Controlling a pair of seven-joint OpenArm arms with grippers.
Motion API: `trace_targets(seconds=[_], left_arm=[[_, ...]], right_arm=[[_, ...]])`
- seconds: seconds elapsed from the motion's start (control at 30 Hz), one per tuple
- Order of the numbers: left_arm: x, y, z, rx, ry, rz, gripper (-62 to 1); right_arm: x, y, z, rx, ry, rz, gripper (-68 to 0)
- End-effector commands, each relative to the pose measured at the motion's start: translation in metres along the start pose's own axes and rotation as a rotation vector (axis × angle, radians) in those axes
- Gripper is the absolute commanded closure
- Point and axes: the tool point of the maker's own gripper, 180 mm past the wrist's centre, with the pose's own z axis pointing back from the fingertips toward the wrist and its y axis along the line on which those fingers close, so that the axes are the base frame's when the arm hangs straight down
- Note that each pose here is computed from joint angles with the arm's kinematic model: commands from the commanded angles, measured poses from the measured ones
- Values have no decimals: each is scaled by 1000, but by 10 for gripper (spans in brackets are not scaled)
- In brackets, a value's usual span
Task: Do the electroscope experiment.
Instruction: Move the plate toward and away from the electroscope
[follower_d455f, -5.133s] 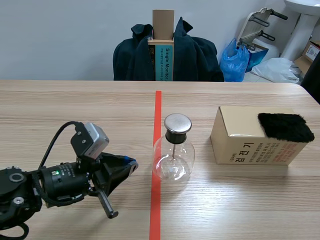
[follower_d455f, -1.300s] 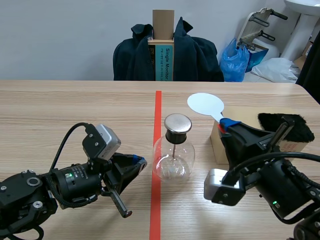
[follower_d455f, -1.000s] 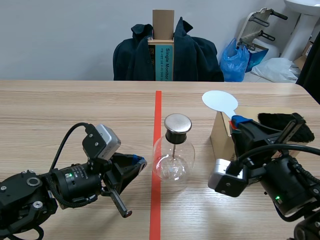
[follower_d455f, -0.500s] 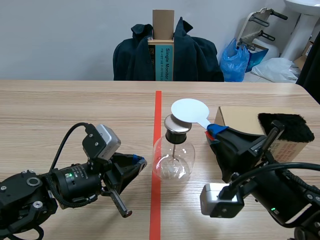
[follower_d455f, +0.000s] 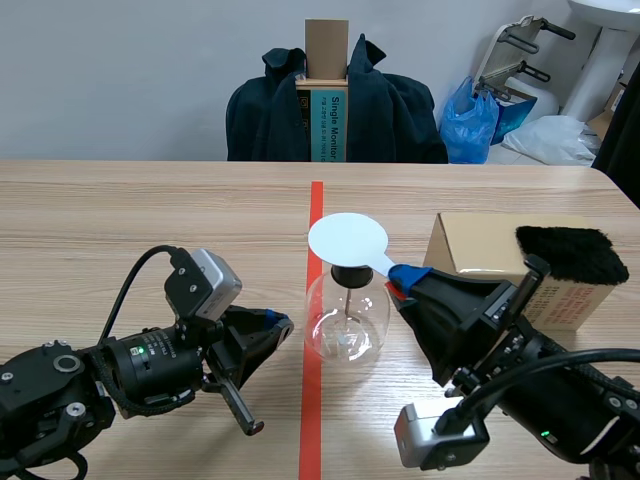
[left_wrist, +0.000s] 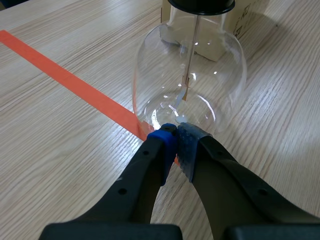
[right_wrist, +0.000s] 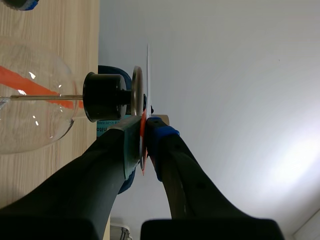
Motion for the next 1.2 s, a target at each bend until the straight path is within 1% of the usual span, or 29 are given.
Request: trace_targets(seconds=[0.0,0.2,0.3,0.43,0.73,0.93,1.07,1.17], left_arm=[[18,4,-5,3,-57,-8,-26],[17,4,-4,3,-56,-6,-26],[17,4,-4,3,-56,-6,-26],[17,4,-4,3,-56,-6,-26],[17,4,-4,3,-56,-6,-26],[17,4,-4,3,-56,-6,-26],[17,4,-4,3,-56,-6,-26],[17,4,-4,3,-56,-6,-26]], right_arm=[[-5,-7,0,-18,-2,26,-8],[-5,-7,0,-18,0,26,-8],[-10,-7,0,-18,26,26,-8],[-22,-7,1,-19,95,26,-8],[-55,-8,8,-22,284,24,-8],[-73,-8,14,-23,390,23,-8],[-81,-8,18,-24,438,22,-8],[-83,-8,18,-24,450,22,-8]])
